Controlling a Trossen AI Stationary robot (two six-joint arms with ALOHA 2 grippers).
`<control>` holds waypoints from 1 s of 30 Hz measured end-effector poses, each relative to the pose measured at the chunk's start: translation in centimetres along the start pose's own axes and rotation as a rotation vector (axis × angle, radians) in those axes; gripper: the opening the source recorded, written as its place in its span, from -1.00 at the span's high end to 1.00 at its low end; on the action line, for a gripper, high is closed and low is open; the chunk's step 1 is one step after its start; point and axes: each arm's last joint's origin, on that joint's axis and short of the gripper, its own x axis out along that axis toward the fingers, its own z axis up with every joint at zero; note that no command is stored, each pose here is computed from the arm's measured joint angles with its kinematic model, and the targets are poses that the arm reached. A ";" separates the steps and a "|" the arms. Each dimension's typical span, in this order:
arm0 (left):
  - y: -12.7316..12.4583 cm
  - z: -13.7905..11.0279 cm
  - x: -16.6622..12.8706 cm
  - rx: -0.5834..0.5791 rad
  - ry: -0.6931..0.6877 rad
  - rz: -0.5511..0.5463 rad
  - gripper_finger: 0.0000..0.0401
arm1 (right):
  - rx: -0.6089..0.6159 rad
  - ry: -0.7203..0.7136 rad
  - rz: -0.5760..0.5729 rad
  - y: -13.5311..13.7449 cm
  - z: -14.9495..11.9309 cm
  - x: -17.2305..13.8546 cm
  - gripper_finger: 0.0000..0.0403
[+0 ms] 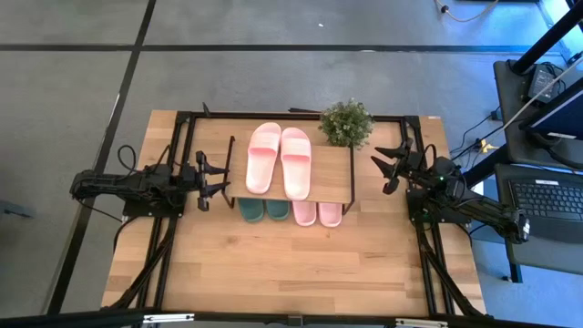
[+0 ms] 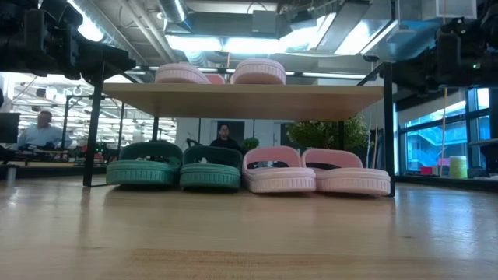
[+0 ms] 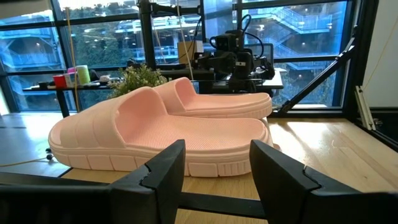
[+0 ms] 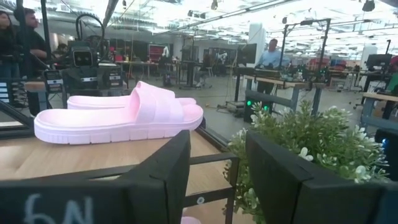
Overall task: Pick and place slides into the shelf
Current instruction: Return to Home Position
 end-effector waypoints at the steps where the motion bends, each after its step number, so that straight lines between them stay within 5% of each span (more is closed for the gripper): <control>1: 0.0 0.0 0.0 0.000 0.000 0.000 0.14 | -0.001 -0.002 0.000 0.0 -0.1 0.0 0.22; 30: 0.0 0.0 0.0 -0.001 -0.003 0.001 0.14 | -0.001 0.026 0.002 0.0 -0.4 0.0 0.22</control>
